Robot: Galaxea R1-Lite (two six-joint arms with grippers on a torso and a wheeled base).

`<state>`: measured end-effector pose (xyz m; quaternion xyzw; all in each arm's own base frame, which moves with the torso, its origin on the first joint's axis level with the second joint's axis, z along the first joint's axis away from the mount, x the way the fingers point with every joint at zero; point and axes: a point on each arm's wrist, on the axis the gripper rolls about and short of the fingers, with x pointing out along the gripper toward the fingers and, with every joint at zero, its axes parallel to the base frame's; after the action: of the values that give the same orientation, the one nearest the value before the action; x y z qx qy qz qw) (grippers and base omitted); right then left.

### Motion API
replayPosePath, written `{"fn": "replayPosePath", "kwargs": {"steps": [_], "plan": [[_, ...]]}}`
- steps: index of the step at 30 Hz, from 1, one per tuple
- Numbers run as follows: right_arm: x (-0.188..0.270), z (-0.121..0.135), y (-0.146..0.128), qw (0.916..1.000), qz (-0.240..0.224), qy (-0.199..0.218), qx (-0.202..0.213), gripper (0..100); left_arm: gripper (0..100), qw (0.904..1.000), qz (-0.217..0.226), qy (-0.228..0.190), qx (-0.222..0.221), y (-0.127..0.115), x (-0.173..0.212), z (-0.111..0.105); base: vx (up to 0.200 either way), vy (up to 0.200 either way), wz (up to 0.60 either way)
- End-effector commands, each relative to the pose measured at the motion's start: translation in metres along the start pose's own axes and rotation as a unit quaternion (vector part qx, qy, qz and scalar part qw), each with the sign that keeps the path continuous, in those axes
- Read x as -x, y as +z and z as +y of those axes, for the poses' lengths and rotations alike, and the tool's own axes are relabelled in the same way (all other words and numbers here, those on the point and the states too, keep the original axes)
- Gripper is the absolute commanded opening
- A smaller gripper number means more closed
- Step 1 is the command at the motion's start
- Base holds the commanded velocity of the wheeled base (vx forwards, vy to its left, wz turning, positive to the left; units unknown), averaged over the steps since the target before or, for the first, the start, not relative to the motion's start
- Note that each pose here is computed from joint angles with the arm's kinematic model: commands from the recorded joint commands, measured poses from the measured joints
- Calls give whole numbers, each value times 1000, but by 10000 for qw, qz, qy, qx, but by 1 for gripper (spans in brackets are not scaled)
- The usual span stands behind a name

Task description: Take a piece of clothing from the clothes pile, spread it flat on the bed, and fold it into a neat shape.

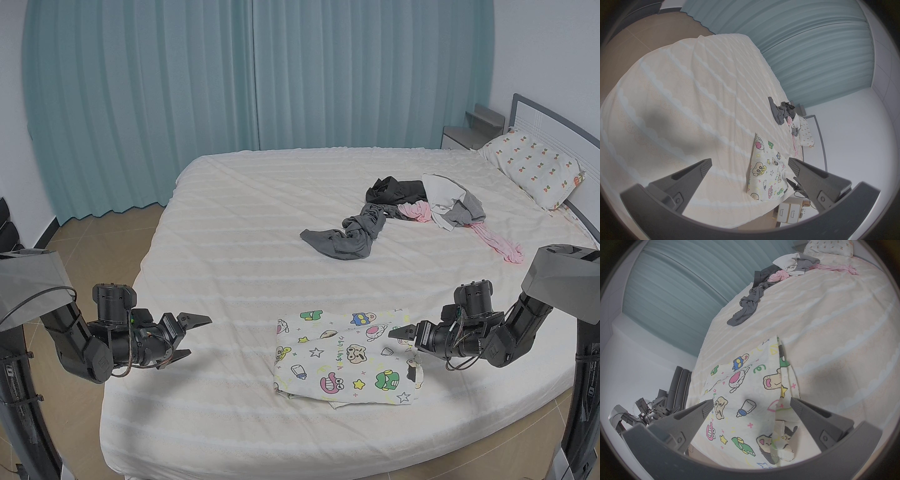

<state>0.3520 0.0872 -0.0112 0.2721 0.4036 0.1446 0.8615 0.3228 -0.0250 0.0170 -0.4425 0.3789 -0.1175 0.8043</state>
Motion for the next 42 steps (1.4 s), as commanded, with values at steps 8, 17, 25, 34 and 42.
{"fn": "replayPosePath", "kwargs": {"steps": [8, 17, 25, 34, 42], "plan": [[-14, 3, -20, 9994, 335, -22, 82, 100, 100, 10000, -4, 8, -4, 0, 0, 0, 0, 0, 0], [-42, -5, -18, 9995, 207, -211, 91, 100, 100, 10000, -4, 8, -4, 0, 0, 0, 0, 0, 0], [-42, -4, -11, 9998, 91, -174, -66, 0, 100, 10000, -4, 8, -4, 0, 0, 0, 0, 0, 0], [-17, -4, -4, 9996, -47, -218, -157, 0, 100, 10000, 0, 13, 0, 0, 0, 1, 0, 0, 0], [7, -9, 4, 9994, -158, -219, -222, 0, 100, 10000, 5, 18, 3, -1, 0, 1, 0, 0, 0]]}}
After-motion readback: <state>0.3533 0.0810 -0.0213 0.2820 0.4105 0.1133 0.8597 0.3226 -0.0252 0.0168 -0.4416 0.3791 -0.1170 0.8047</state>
